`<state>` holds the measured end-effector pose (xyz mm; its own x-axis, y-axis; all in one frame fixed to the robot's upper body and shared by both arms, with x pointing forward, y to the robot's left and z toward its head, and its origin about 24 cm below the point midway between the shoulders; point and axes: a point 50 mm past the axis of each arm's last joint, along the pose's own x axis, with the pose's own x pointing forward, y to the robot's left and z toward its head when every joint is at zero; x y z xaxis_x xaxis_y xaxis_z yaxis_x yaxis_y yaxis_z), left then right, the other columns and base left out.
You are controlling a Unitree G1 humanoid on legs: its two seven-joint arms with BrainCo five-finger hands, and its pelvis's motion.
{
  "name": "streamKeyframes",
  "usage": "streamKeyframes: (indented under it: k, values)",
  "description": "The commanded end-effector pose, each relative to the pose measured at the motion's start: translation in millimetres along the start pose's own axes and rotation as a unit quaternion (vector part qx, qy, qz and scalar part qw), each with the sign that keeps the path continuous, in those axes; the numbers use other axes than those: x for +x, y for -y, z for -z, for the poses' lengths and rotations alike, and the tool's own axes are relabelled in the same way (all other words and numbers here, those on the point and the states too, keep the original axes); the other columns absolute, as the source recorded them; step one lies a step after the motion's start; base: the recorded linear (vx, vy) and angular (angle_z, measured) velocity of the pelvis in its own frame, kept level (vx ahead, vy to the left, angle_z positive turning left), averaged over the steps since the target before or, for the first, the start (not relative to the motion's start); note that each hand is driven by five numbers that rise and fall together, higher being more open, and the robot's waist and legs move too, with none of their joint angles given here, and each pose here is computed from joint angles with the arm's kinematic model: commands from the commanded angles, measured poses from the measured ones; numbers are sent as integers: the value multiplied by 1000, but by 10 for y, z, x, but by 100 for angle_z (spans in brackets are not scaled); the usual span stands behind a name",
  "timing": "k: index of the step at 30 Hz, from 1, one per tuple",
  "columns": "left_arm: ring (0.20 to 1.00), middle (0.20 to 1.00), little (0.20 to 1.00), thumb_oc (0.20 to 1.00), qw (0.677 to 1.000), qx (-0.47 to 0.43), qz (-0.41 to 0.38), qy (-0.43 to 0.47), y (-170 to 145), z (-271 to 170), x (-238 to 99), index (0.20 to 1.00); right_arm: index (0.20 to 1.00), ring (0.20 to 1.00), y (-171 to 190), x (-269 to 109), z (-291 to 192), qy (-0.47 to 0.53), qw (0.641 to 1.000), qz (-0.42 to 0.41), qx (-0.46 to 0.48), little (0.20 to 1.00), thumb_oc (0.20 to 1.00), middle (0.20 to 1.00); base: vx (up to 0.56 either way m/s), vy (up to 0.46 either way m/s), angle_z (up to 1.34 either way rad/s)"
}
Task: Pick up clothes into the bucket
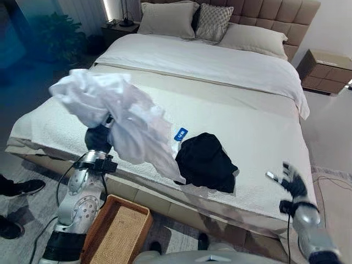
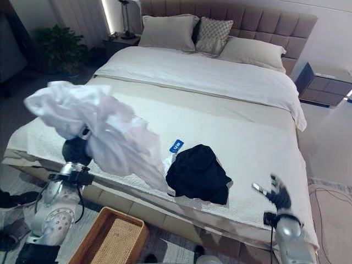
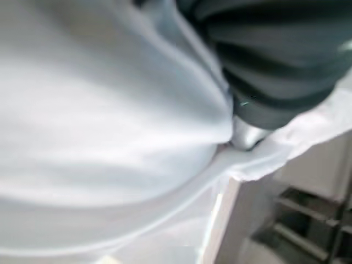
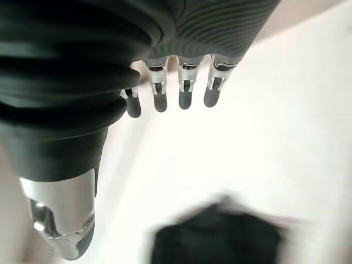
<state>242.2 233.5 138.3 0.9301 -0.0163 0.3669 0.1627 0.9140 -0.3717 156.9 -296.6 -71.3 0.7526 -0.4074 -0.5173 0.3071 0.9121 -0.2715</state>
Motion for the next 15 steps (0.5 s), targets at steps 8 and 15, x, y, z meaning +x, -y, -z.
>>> streamKeyframes:
  k: [8, 15]
  values:
    - [200, 200, 200, 200, 967, 77, -37, 239, -79, -897, -21, 200, 1000, 1000, -335, -70, 613, -138, 986, -62, -65, 1000, 1000, 1000, -3, 3, 10]
    - [200, 200, 200, 200, 963, 116, -60, 238, -153, -925, -2, 200, 1000, 1000, -364, -140, 865, -208, 971, -64, -96, 1000, 1000, 1000, -13, 2, 11]
